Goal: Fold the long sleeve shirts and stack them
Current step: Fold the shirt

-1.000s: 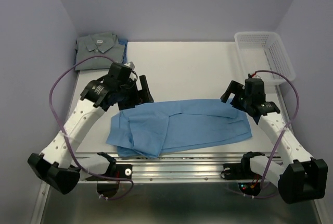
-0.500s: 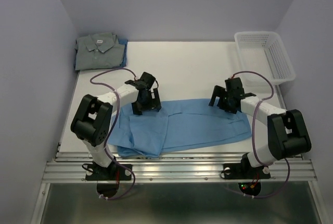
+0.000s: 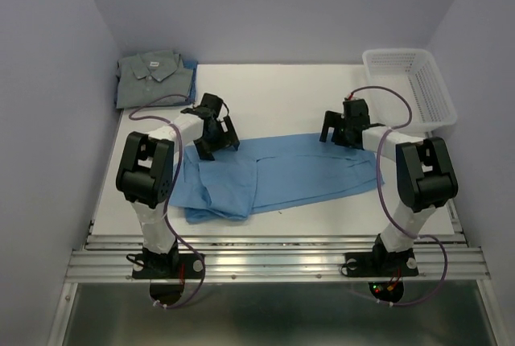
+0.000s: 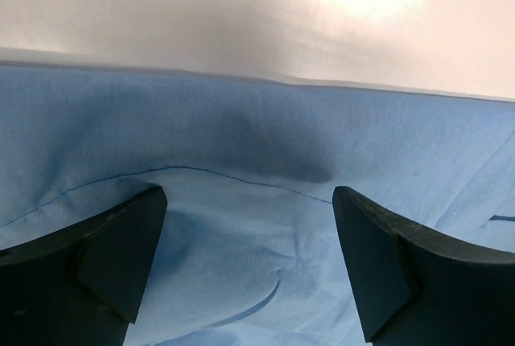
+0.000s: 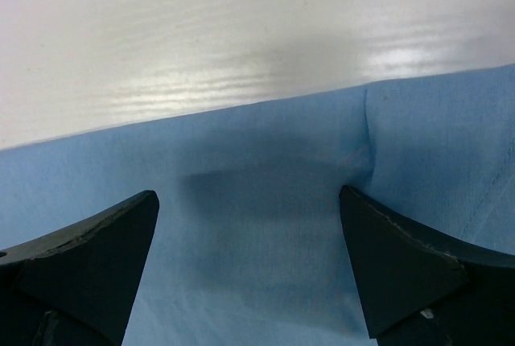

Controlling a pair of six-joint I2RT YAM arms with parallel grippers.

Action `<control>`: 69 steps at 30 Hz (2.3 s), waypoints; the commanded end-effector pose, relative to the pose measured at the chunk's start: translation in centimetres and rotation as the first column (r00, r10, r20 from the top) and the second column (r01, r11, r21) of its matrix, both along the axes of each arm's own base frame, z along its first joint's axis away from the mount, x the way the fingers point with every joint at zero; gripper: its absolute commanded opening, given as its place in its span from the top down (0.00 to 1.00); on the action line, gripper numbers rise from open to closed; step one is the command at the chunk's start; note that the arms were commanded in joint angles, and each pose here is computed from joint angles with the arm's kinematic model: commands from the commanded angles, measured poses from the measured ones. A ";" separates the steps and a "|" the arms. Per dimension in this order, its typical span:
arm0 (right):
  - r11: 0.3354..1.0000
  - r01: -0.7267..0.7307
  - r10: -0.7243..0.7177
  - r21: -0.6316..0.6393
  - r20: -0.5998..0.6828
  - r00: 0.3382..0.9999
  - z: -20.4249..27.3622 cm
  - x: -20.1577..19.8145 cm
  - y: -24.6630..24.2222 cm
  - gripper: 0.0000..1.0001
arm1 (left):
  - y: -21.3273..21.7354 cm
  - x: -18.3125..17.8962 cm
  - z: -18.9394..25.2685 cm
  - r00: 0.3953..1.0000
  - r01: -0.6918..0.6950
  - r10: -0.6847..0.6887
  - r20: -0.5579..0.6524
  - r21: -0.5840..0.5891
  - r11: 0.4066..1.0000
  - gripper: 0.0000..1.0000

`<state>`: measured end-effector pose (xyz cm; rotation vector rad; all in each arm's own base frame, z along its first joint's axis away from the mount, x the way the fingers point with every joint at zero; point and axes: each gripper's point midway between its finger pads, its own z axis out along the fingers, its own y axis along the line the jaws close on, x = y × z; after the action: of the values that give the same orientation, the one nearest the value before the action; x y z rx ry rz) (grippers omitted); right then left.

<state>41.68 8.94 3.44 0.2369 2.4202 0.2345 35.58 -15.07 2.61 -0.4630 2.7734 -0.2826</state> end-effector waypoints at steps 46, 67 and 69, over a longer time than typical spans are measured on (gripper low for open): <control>0.309 -0.870 0.919 -0.383 0.355 0.170 13.2 -10.1 52.1 0.00 | 27.4 -8.3 17.9 0.702 -0.681 0.594 0.394 0.129 0.720 0.01; 0.624 -0.734 0.667 -0.268 0.672 0.321 19.1 -8.1 54.5 0.99 | 26.9 -7.8 18.8 0.690 -0.662 0.571 0.445 0.069 0.746 0.01; 0.688 -0.691 0.592 -0.222 0.722 0.357 21.7 -7.5 53.6 0.99 | 26.8 -7.7 19.0 0.685 -0.661 0.569 0.454 0.061 0.748 0.01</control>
<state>33.46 62.31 10.22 -1.0340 1.7154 0.5335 27.73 11.76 20.56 -1.1454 2.0895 0.1057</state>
